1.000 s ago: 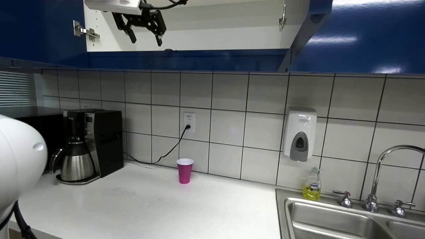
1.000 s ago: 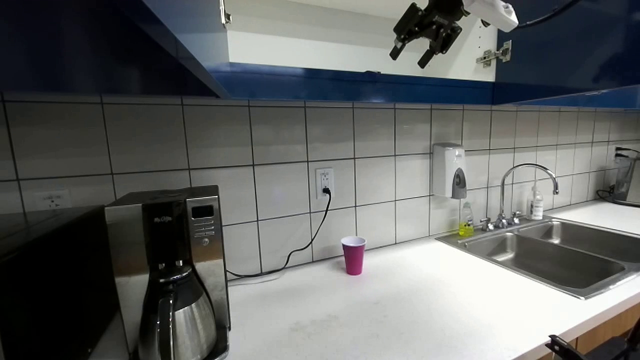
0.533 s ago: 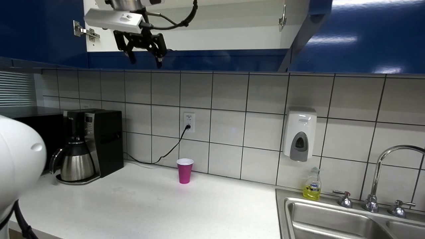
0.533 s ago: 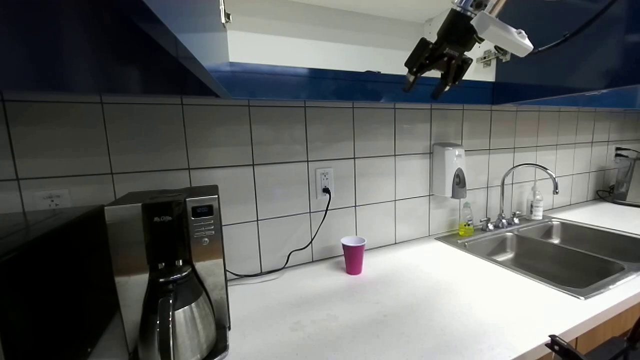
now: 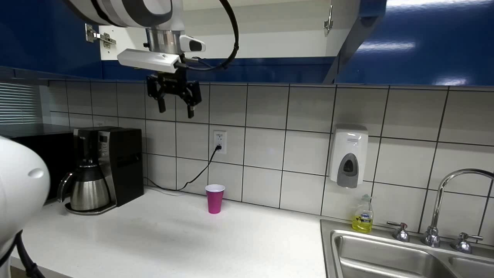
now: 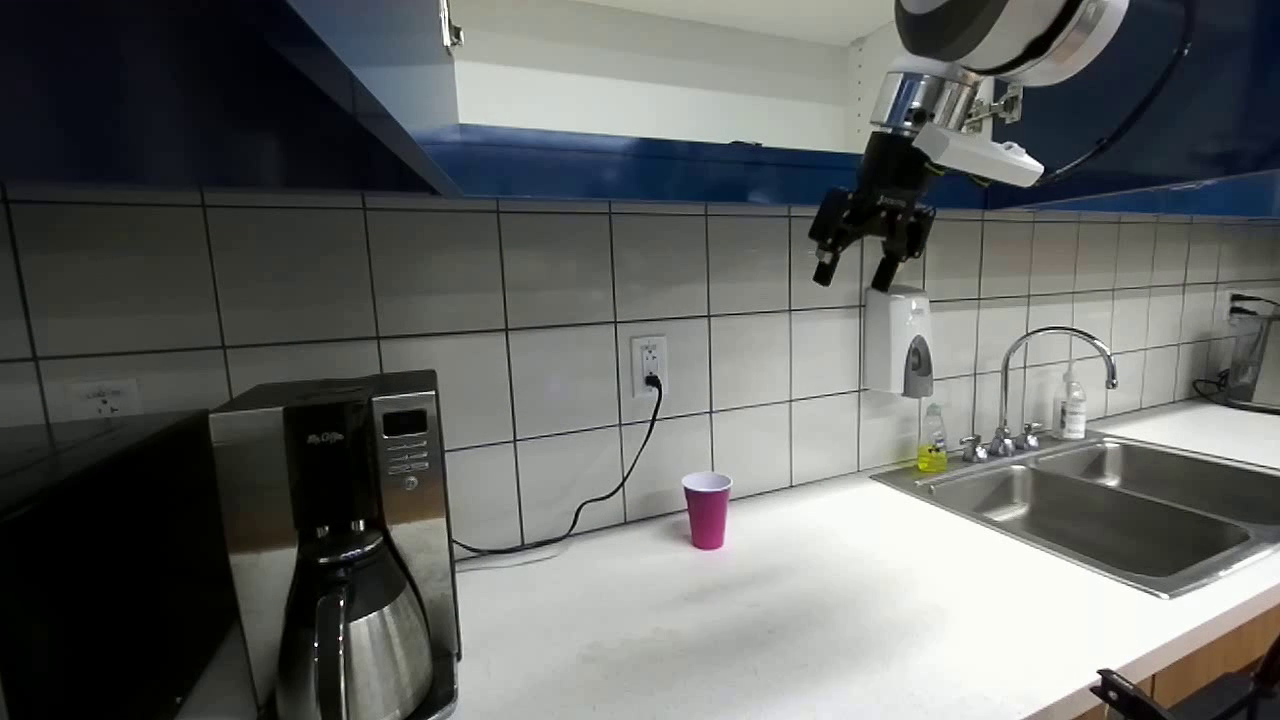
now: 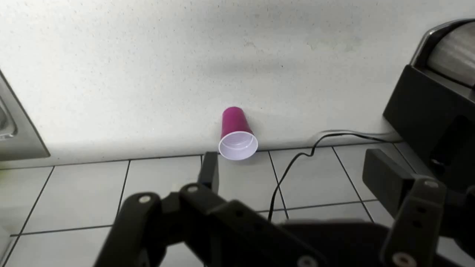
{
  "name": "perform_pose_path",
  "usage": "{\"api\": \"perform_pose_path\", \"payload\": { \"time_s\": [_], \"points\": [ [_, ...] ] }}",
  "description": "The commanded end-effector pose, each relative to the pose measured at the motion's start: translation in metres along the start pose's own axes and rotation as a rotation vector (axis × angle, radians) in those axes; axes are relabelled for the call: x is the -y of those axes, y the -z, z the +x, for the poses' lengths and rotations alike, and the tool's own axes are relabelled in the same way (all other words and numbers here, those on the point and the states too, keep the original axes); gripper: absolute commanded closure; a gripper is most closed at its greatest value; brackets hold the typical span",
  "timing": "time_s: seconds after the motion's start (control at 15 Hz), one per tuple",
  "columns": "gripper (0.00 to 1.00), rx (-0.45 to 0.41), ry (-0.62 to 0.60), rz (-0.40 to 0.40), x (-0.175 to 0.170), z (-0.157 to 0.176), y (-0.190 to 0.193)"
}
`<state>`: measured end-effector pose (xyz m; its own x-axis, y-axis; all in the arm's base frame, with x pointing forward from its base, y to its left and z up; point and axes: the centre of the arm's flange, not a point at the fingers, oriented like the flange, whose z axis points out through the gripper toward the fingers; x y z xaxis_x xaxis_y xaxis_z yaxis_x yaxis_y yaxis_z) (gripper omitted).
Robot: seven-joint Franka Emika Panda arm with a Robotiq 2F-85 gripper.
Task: Put the candy bar in the open cabinet
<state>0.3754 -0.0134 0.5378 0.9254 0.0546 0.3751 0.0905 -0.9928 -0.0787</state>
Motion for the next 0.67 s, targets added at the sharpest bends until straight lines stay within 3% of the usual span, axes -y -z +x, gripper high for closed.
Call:
{"api": "perform_pose_path", "payload": {
  "time_s": [0.0, 0.6],
  "points": [
    [0.0, 0.101, -0.001, -0.028, -0.005, 0.009, -0.036],
    [0.0, 0.187, 0.101, -0.062, 0.002, -0.032, -0.105]
  ]
}}
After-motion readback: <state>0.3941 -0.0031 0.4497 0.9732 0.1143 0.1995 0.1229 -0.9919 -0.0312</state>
